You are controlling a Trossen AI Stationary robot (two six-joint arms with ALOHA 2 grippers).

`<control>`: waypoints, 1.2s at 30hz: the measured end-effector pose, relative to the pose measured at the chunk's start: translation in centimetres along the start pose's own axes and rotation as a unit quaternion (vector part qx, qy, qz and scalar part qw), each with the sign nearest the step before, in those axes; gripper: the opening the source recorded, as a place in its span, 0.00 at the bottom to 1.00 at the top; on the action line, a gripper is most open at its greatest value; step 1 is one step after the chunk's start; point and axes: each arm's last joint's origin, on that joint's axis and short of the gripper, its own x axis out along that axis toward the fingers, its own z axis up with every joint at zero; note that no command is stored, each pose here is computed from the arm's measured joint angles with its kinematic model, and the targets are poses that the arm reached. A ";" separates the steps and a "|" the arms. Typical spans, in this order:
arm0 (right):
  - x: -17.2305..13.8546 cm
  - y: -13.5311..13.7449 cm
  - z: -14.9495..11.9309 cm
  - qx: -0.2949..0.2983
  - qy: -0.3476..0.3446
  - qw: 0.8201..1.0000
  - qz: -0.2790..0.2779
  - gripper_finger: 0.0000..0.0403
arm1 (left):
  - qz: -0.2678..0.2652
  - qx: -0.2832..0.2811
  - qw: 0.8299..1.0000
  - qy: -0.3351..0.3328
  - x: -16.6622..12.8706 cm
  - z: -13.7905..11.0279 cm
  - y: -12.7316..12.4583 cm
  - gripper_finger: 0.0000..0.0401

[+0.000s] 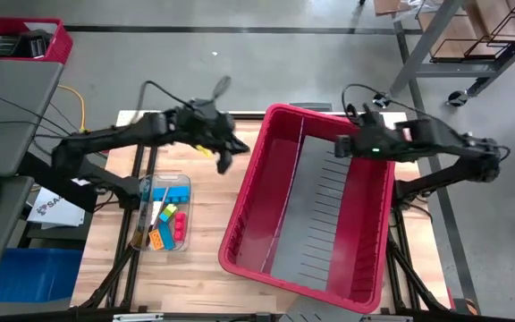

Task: Sort Items/Unsort Items

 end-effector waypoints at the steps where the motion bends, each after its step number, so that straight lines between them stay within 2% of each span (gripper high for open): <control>1: -1.0 0.3 0.2 -0.012 0.001 1.000 0.014 0.25 | -0.021 0.004 1.000 0.006 1.2 -0.1 -0.3 0.03; 3: -2.8 0.8 0.2 -0.033 0.009 0.999 0.027 0.09 | -0.033 0.007 0.999 0.029 3.3 -0.7 -0.7 0.03; 4: -3.6 1.0 0.1 -0.043 0.022 0.998 0.027 0.05 | -0.032 0.006 0.998 0.046 4.3 -1.2 -0.7 0.02; 6: -4.9 1.0 -0.6 -0.051 0.071 0.996 0.008 0.03 | -0.030 0.005 0.997 0.075 5.8 -2.0 -0.8 0.00; 9: -5.5 1.8 -2.1 -0.061 0.116 0.990 0.045 0.01 | -0.020 0.011 0.994 0.106 7.3 -3.0 -0.9 0.00; 11: -5.4 2.2 -3.3 -0.053 0.146 0.987 0.031 0.00 | -0.011 0.026 0.993 0.114 7.8 -3.3 -1.0 0.00; 15: -4.6 3.0 -6.5 -0.075 0.232 0.970 0.019 0.00 | -0.004 0.050 0.991 0.123 8.5 -3.6 -1.0 0.00; 18: -5.2 3.8 -8.3 -0.084 0.262 0.961 0.028 0.00 | -0.008 0.063 0.990 0.129 9.0 -3.8 -0.9 0.00; 21: -6.3 4.6 -9.6 -0.057 0.283 0.957 0.042 0.00 | -0.009 0.083 0.987 0.139 9.2 -4.0 -0.8 0.00; 24: -7.4 4.2 -11.7 -0.046 0.352 0.934 -0.024 0.00 | -0.004 0.092 0.981 0.169 8.9 -4.5 -0.1 0.00; 28: -9.0 4.0 -14.7 -0.030 0.426 0.900 -0.084 0.00 | 0.009 0.092 0.975 0.203 8.3 -4.9 1.1 0.00; 31: -10.1 3.8 -16.5 -0.013 0.456 0.880 -0.131 0.00 | 0.014 0.111 0.970 0.214 8.0 -5.0 1.7 0.00; 33: -10.6 3.4 -17.6 -0.003 0.459 0.874 -0.160 0.00 | 0.013 0.122 0.969 0.215 7.9 -5.0 2.0 0.00; 36: -10.4 2.8 -19.3 -0.022 0.459 0.864 -0.204 0.00 | 0.015 0.121 0.971 0.208 8.0 -5.0 2.6 0.00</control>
